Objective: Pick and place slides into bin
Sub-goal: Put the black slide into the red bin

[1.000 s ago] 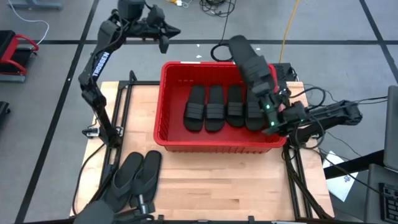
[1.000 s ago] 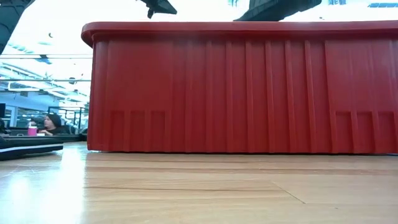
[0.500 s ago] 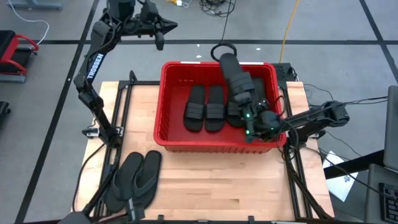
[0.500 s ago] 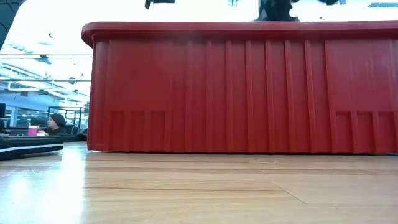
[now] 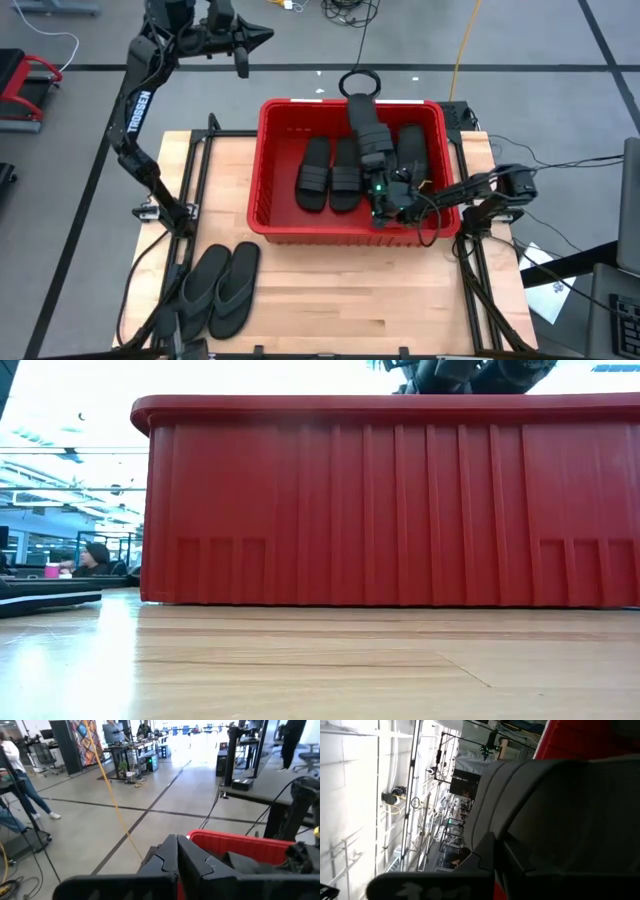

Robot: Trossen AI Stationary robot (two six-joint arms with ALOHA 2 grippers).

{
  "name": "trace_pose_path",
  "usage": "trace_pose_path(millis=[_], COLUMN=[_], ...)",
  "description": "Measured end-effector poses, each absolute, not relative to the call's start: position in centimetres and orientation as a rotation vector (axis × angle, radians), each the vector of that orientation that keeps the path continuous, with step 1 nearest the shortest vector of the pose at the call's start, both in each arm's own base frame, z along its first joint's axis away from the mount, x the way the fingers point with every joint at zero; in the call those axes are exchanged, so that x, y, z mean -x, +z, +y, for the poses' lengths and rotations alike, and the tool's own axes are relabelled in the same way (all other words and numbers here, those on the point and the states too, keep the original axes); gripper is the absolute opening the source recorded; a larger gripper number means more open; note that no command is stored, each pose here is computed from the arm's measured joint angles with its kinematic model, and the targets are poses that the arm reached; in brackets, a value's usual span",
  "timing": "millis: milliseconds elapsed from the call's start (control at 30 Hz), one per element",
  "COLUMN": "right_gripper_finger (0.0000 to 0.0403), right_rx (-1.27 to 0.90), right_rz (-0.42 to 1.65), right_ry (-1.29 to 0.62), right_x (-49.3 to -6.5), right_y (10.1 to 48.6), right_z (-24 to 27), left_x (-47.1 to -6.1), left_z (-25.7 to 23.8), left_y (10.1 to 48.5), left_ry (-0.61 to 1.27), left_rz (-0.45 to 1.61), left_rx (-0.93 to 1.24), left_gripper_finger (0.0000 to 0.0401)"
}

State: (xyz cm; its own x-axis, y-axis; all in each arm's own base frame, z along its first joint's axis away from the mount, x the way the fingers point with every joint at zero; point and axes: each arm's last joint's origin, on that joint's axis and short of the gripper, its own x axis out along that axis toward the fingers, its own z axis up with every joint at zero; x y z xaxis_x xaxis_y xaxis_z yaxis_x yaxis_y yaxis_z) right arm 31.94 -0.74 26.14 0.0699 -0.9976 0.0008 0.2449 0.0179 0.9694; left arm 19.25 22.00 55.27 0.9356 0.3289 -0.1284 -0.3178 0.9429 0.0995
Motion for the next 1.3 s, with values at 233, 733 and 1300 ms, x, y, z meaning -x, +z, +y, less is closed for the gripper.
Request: trace_pose_path(millis=[233, 733, 1300], right_gripper_finger=[0.0, 0.0, 0.0], right_rx=[-1.025, -0.811, -0.691], right_rz=[-0.921, -0.618, -0.484], right_ry=[-1.247, -1.198, -1.155], right_x=[-31.4, -25.6, -24.0], right_y=[27.1, 36.4, 36.9], right_z=[0.4, 4.0, 5.6], left_x=[-18.5, -18.6, -20.5], left_z=[22.2, 22.2, 21.2], left_y=[55.6, 55.6, 53.6], left_ry=[0.33, 0.32, -0.092], left_rz=[0.115, 0.115, 0.143], left_rx=[-0.062, -0.057, 0.048], left_gripper_finger=[0.0009, 0.0009, 0.0021])
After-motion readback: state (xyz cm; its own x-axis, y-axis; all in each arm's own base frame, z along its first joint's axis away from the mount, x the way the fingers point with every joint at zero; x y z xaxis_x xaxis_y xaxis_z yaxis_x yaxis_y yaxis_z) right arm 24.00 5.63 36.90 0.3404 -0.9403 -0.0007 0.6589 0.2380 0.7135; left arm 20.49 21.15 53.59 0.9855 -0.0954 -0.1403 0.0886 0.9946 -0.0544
